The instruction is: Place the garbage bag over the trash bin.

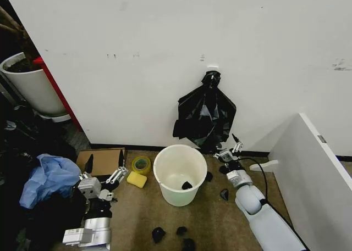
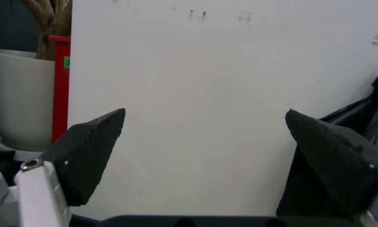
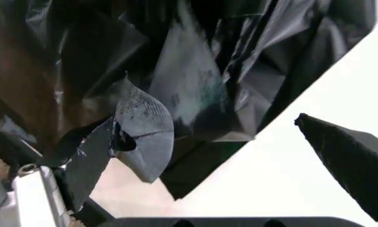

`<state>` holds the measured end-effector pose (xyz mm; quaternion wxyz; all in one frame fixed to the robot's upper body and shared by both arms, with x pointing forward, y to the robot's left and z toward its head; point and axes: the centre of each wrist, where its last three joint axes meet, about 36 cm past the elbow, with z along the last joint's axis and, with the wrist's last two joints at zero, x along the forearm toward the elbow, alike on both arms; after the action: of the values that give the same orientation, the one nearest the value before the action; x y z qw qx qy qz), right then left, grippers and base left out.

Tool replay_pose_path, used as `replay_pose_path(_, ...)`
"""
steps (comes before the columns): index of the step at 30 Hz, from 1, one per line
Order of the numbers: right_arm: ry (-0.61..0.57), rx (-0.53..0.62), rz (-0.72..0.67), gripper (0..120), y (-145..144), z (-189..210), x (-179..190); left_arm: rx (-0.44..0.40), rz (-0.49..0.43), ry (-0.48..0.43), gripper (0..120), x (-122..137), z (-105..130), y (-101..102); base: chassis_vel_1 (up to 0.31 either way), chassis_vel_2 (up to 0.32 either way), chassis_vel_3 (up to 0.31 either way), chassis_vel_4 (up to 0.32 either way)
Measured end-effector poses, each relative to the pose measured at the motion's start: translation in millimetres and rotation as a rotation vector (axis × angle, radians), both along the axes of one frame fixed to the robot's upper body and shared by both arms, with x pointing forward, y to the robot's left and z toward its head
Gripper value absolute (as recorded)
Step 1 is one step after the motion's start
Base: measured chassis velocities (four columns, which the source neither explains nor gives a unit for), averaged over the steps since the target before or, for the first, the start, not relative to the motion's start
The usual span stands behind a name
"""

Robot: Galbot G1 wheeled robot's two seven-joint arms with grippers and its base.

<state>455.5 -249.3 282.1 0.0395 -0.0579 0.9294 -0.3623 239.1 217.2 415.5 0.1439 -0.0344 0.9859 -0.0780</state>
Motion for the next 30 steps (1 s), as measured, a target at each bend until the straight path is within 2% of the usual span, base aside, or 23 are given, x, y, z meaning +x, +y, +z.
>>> replay_pose_path(2, 0.005, 0.010, 0.004, 97, 3, -2, 3, 0.000, 0.004, 0.000, 100, 0, 0, 0, 0.000, 0.000, 0.000, 0.000)
replay_pose_path(8, 0.007, 0.076, 0.040, 74, 16, -6, 8, -0.005, 0.005, 0.010, 100, 1, -5, -3, 0.000, 0.000, 0.000, 0.000)
replay_pose_path(10, 0.007, 0.077, 0.037, 70, 16, -6, 9, -0.005, 0.005, 0.011, 100, 2, -6, -4, 0.000, 0.000, 0.000, 0.000)
replay_pose_path(12, 0.005, 0.072, 0.023, 61, 16, -6, 12, -0.006, 0.007, 0.013, 100, 3, -7, -4, 0.000, 0.000, 0.000, 0.000)
replay_pose_path(13, 0.001, 0.059, 0.004, 49, 15, -6, 13, -0.005, 0.008, 0.016, 100, 4, -9, -4, 0.000, 0.000, 0.000, 0.000)
replay_pose_path(17, -0.002, 0.050, -0.031, 32, 16, -6, 13, -0.006, 0.016, 0.021, 100, 6, -12, -3, 0.000, 0.000, 0.000, 0.000)
replay_pose_path(18, -0.002, 0.050, -0.031, 32, 16, -6, 13, -0.006, 0.016, 0.021, 100, 6, -12, -3, 0.000, 0.000, 0.000, 0.000)
replay_pose_path(21, -0.001, 0.050, -0.052, 21, 16, -6, 13, -0.008, 0.015, 0.022, 100, 8, -13, -3, 0.000, 0.000, 0.000, 0.000)
replay_pose_path(25, -0.002, 0.065, -0.065, 2, 14, -4, 13, -0.015, 0.004, 0.018, 100, 8, -11, -6, 0.000, 0.000, 0.000, 0.000)
replay_pose_path(30, -0.013, 0.115, -0.061, 0, 14, 2, 8, -0.019, -0.014, 0.008, 100, 9, -7, -5, 0.000, 0.000, 0.000, 0.000)
